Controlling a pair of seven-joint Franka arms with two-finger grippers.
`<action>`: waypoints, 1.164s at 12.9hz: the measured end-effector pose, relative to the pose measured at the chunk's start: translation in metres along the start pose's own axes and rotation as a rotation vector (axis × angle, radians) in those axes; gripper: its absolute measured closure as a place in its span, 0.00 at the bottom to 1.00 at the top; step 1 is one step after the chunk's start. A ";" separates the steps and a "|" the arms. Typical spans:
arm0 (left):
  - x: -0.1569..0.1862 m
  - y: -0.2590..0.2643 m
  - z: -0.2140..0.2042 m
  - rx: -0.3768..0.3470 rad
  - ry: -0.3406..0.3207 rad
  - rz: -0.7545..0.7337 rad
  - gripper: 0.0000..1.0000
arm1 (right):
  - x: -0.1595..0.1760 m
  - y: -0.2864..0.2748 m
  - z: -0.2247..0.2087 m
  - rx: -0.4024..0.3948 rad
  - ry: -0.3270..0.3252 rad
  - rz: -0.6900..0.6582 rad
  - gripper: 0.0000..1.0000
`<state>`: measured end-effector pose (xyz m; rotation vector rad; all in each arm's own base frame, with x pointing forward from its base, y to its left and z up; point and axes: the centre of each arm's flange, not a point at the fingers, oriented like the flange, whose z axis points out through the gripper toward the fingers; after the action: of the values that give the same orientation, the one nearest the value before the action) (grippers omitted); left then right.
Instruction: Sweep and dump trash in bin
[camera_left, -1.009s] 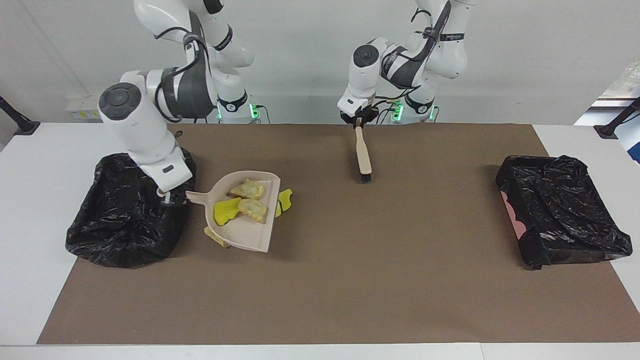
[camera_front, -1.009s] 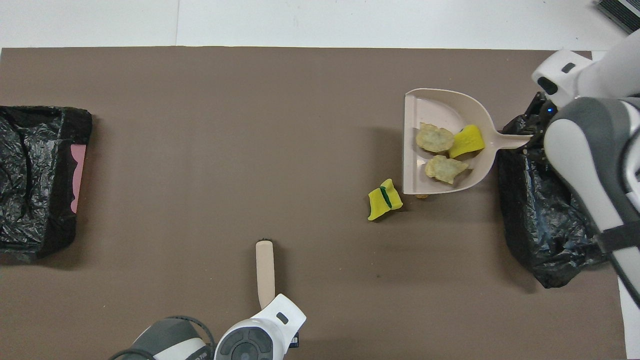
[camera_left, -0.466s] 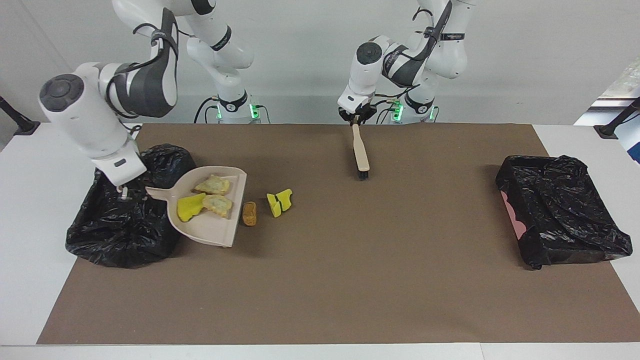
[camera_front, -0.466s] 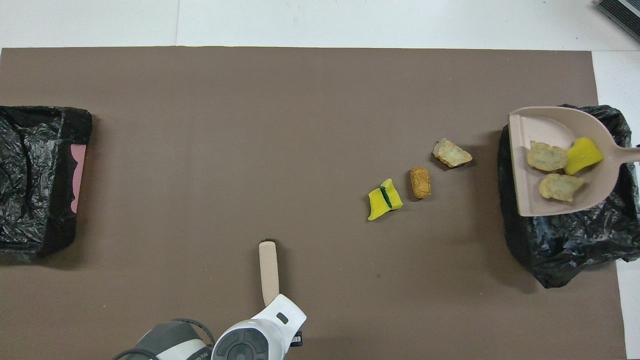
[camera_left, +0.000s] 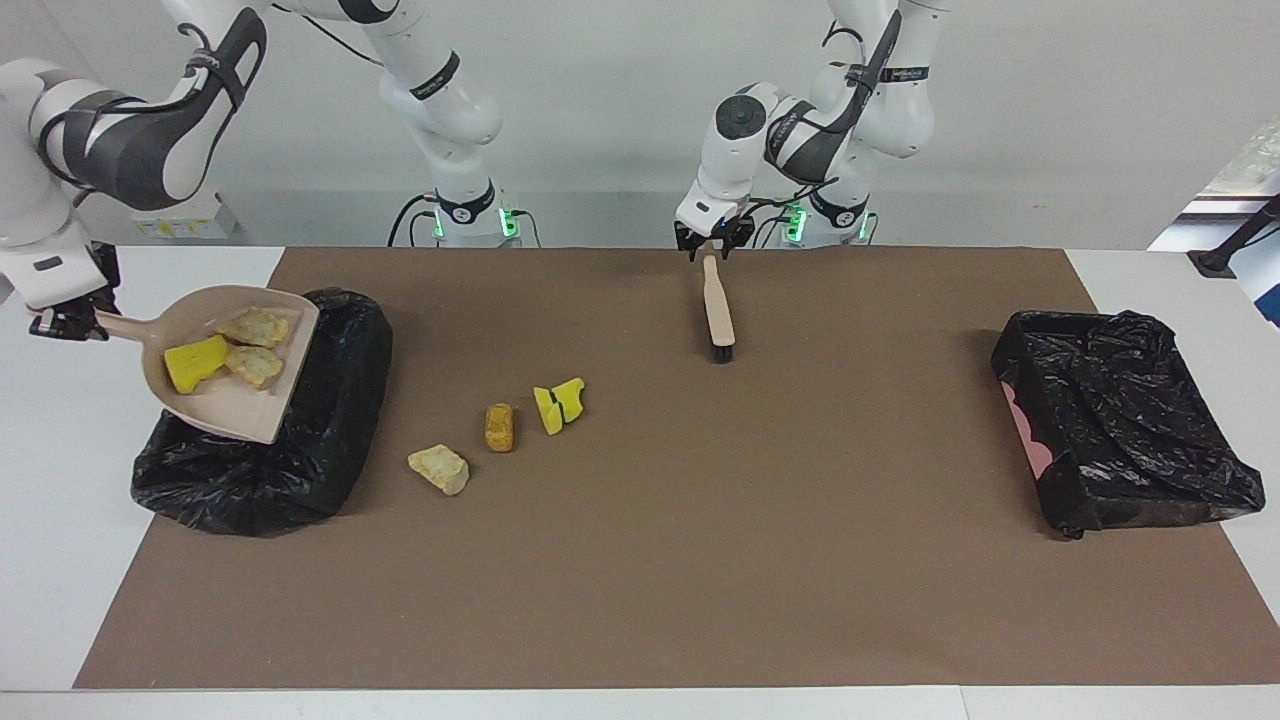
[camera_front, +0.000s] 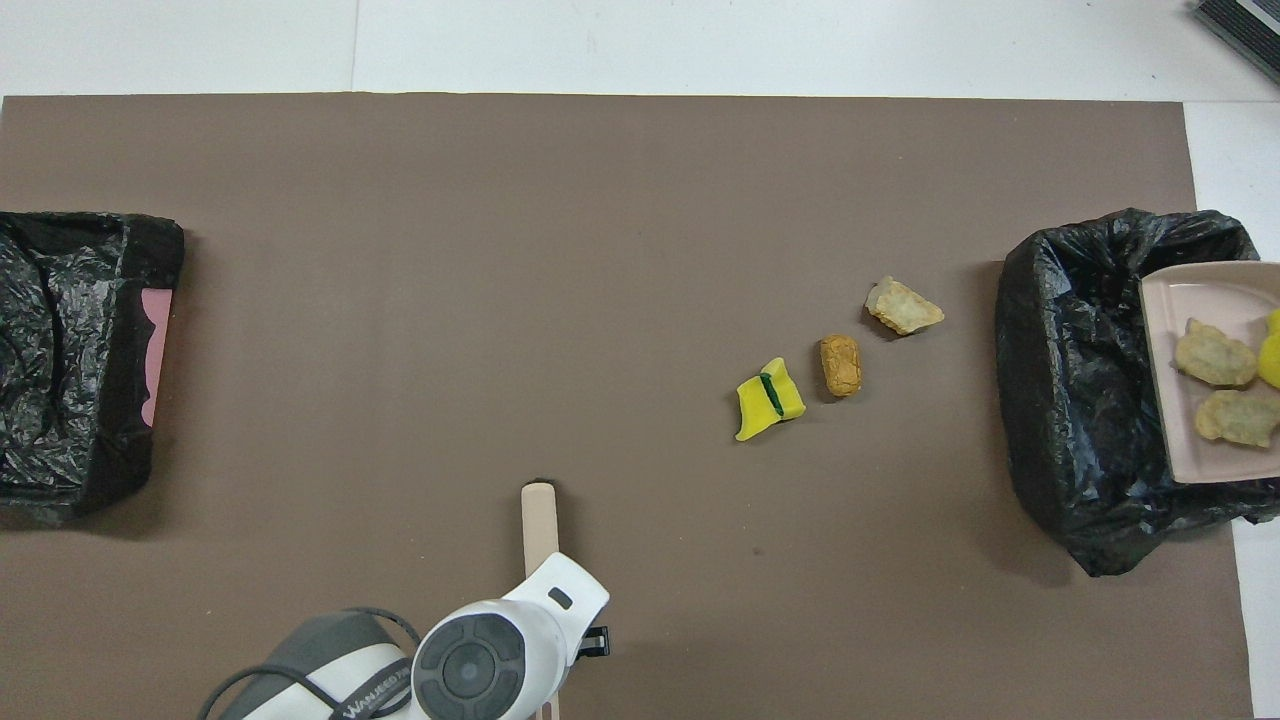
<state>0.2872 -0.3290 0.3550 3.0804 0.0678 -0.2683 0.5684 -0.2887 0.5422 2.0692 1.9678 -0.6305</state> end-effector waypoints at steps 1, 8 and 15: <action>0.024 0.000 -0.014 -0.012 0.029 0.005 0.00 | 0.000 -0.002 0.002 0.009 -0.058 0.020 0.69; 0.176 -0.069 -0.143 0.050 0.283 0.073 0.00 | 0.077 -0.017 -0.028 -0.024 -0.419 0.090 0.69; 0.214 -0.203 -0.320 0.109 0.324 0.232 0.00 | 0.047 -0.048 -0.072 -0.063 -0.498 0.100 0.69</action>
<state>0.5430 -0.1011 0.6231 3.1648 -0.2997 0.2447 0.5326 -0.2110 0.5913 1.7429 1.5708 -0.9402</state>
